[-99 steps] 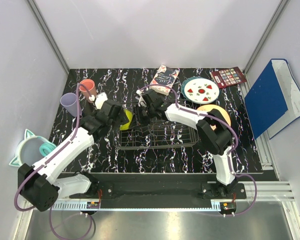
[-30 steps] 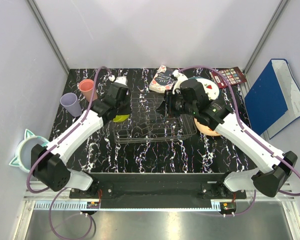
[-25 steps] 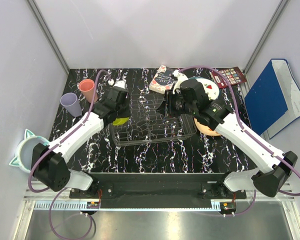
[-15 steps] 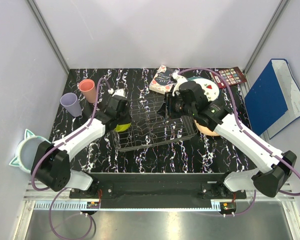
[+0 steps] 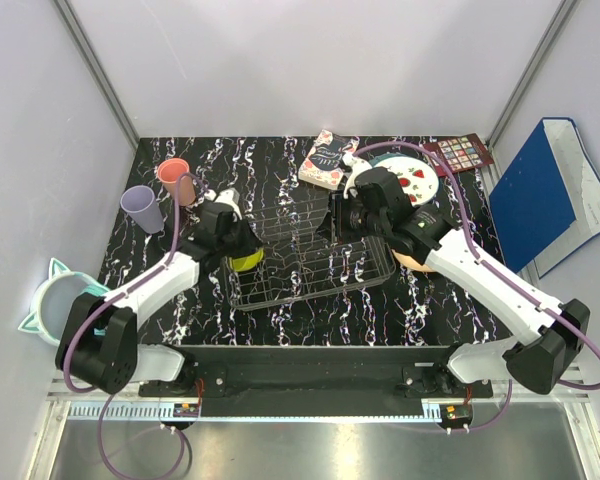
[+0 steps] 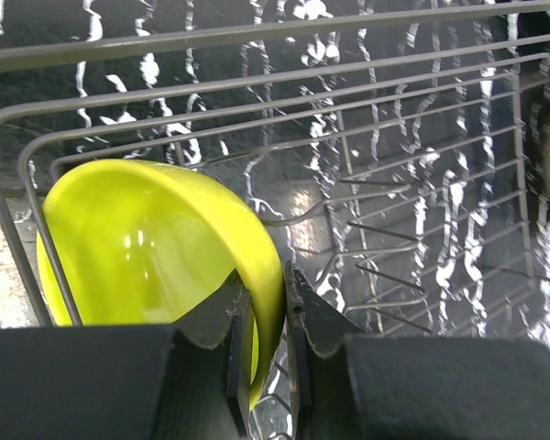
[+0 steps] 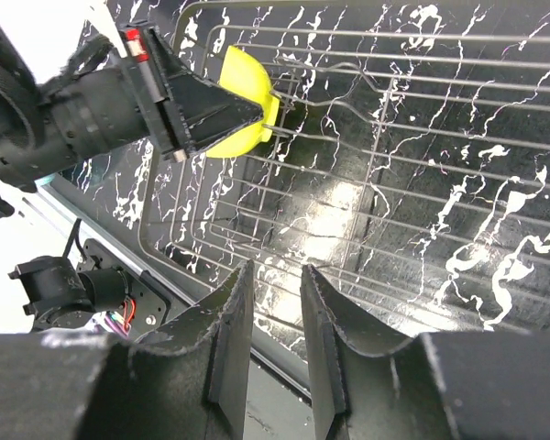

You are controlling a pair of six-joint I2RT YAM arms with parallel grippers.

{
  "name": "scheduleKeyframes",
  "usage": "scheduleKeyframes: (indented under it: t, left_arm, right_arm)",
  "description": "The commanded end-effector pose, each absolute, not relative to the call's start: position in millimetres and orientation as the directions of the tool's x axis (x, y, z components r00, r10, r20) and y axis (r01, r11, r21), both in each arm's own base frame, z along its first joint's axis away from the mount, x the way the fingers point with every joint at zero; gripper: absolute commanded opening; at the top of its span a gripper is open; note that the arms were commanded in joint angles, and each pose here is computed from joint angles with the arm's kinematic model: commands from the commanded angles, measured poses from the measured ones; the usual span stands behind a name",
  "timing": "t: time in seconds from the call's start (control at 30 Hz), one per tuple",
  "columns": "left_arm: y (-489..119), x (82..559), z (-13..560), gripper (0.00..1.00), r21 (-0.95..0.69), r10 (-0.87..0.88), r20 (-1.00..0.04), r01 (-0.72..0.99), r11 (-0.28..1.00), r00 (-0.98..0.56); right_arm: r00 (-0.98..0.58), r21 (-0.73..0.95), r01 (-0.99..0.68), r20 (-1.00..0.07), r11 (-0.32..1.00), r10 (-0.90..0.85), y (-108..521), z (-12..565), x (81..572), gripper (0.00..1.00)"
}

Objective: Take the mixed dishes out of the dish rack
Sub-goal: Pick up the bowl from the dish rack.

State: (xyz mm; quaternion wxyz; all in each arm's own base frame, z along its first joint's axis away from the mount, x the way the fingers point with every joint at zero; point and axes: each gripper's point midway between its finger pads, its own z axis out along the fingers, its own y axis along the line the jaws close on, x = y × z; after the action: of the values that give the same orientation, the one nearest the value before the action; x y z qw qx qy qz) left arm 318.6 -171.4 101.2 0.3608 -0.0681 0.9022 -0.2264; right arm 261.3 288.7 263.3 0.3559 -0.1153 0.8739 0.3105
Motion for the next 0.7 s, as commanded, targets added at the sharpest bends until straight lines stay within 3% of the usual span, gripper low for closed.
scheduleKeyframes:
  t: [0.0, 0.17, 0.37, 0.67]
  left_arm:
    - [-196, 316, 144, 0.0, -0.543, -0.223, -0.683, 0.279, 0.792, -0.696]
    - [-209, 303, 149, 0.0, -0.615, -0.155, -0.64, 0.381, 0.691, -0.753]
    - [-215, 300, 146, 0.0, -0.681, -0.167, -0.584, 0.367, 0.634, -0.795]
    - [-211, 313, 175, 0.0, -0.701, -0.225, -0.614, 0.392, 0.595, -0.757]
  right_arm:
    - [-0.702, 0.455, -0.433, -0.712, 0.778, 0.026, 292, 264, 268, 0.35]
    - [-0.704, 0.465, -0.435, -0.709, 0.771, 0.03, 294, 263, 268, 0.35]
    - [-0.708, 0.464, -0.433, -0.706, 0.773, 0.028, 294, 259, 269, 0.35]
    - [-0.707, 0.454, -0.431, -0.707, 0.78, 0.021, 293, 254, 270, 0.35]
